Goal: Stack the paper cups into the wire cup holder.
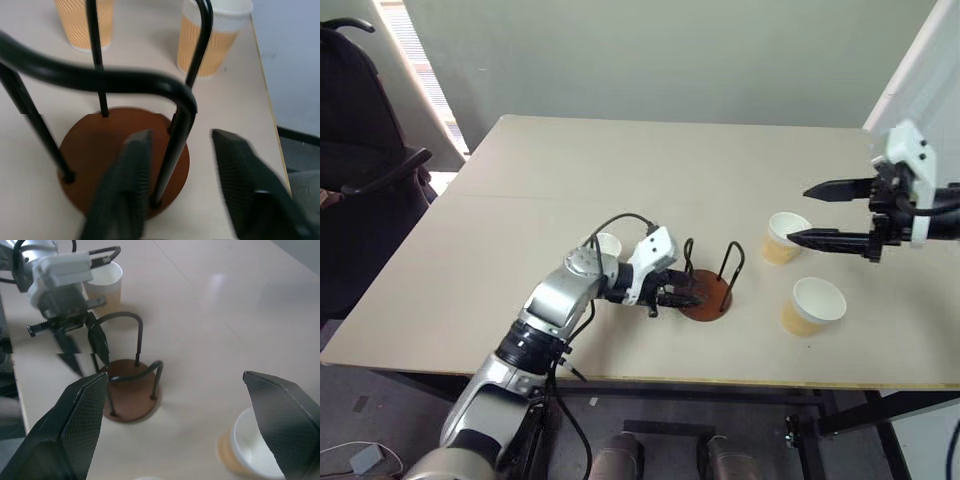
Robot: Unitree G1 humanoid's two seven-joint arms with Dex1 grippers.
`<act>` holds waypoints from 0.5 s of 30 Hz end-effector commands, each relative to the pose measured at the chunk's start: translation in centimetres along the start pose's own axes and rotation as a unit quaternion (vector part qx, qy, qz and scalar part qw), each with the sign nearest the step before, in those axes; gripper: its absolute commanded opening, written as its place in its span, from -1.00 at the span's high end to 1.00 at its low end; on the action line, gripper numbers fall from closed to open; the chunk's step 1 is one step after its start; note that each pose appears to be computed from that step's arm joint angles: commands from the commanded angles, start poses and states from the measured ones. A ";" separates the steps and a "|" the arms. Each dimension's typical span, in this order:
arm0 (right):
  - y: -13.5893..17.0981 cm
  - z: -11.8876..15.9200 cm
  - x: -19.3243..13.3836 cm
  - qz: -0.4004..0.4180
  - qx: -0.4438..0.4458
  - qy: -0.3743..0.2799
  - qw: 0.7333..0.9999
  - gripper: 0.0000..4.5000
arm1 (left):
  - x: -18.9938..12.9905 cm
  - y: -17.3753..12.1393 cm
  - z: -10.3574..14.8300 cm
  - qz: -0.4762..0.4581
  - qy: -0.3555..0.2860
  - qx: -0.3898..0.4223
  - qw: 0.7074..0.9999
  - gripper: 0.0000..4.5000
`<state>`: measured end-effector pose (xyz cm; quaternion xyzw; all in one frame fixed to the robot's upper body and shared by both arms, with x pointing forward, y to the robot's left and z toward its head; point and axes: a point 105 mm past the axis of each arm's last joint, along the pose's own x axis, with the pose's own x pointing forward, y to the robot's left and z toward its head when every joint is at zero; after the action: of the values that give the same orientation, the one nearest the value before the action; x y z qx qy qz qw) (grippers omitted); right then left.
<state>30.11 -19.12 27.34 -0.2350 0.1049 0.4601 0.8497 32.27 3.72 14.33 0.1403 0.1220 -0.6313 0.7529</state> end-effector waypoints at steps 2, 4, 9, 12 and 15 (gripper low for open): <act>-1.2 0.6 0.7 -0.004 -0.035 0.003 0.999 -1.00 | -1.6 0.3 2.0 0.005 -0.010 0.055 0.998 -0.58; -1.8 0.3 1.3 -0.004 -0.037 0.008 0.999 -1.00 | -2.3 0.3 2.5 0.004 -0.015 0.064 0.998 -0.88; -3.3 -1.2 2.7 -0.005 -0.052 0.053 0.997 -1.00 | -4.2 0.5 3.9 0.019 -0.030 0.081 0.996 -0.88; -4.3 -3.0 3.3 -0.008 -0.065 0.102 0.993 -1.00 | -5.4 0.7 5.0 0.026 -0.039 0.093 0.995 -0.88; -5.2 -4.9 4.0 -0.008 -0.083 0.159 0.984 -1.00 | -7.2 1.3 6.5 0.046 -0.056 0.114 0.991 -0.88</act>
<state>36.43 -20.61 22.82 -0.3421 0.1946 0.4285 0.8133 32.59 7.71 20.13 0.1799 0.0502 -0.6156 0.7656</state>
